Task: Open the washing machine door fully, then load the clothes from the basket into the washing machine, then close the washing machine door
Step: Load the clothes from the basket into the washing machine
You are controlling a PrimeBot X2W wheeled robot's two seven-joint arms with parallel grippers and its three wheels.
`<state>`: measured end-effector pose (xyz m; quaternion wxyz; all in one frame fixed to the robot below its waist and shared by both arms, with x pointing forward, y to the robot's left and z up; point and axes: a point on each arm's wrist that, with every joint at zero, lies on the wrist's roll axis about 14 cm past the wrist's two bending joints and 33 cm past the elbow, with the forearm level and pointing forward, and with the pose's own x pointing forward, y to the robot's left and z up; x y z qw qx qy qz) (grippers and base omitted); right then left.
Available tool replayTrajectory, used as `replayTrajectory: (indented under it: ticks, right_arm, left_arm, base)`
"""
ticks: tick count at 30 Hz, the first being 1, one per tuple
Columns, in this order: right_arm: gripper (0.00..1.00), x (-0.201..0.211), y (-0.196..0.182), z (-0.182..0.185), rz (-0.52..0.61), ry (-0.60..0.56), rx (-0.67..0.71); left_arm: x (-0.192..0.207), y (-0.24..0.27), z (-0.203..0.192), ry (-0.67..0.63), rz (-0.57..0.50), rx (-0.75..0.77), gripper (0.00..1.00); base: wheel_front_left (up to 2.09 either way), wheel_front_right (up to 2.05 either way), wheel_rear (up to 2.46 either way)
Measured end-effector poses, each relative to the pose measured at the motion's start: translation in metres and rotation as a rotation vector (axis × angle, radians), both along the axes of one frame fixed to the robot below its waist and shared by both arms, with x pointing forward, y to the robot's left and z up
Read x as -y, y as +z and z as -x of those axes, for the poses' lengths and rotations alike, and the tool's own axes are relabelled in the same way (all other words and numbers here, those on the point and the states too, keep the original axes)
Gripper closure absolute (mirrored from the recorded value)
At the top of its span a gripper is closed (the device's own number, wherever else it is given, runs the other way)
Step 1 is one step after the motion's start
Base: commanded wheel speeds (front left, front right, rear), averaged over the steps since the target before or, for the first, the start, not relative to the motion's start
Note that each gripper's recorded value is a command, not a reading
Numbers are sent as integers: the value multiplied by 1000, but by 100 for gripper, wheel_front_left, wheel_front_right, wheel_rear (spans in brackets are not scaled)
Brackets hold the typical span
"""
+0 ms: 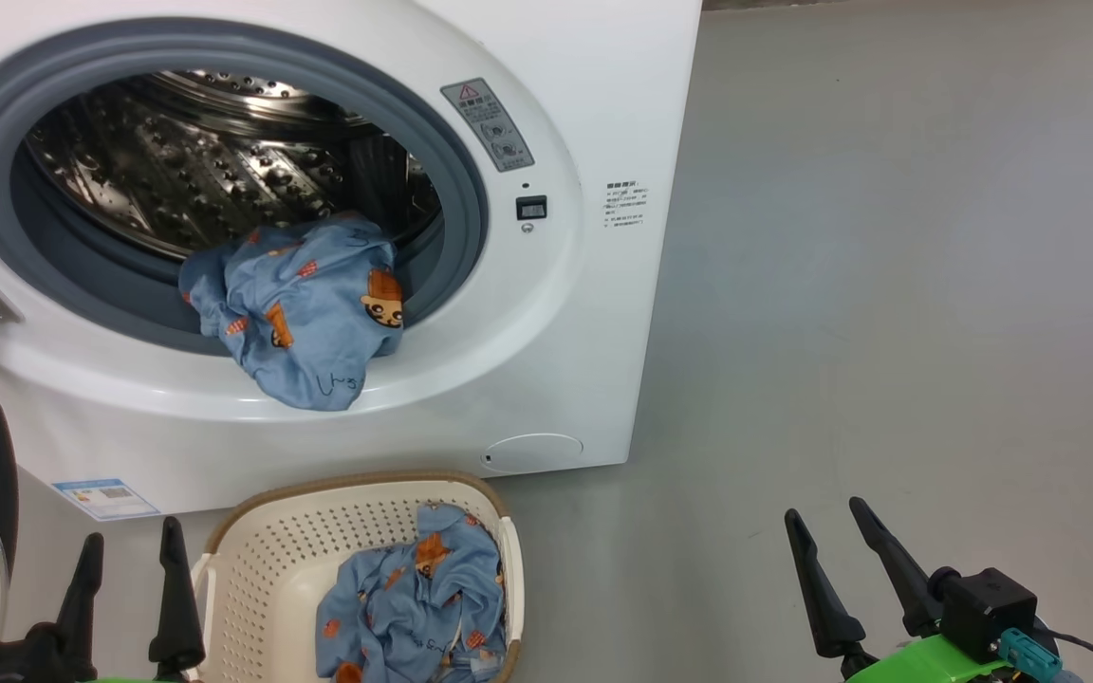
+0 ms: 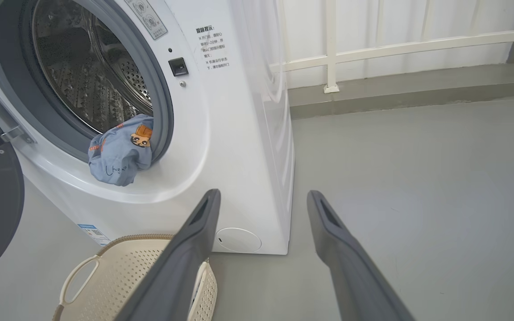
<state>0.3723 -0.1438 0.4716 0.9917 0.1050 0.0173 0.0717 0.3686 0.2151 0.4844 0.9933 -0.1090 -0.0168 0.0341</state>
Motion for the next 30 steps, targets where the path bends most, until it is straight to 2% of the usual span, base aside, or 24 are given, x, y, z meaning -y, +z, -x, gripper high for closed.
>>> replayTrajectory:
  ticks: [12,16,30]
  right_arm:
    - [0,0,-6,-2,-1,1,-17]
    - [0,0,-9,-2,-1,1,-26]
    - [0,3,-20,-8,-4,-12,-59]
  left_arm:
    - [1,-10,-1,-2,7,-29,0]
    - [15,-11,-6,-45,23,-33,0]
    - [42,17,-71,-162,22,61,0]
  base:
    - [0,0,0]
    - [0,0,0]
    - [0,0,0]
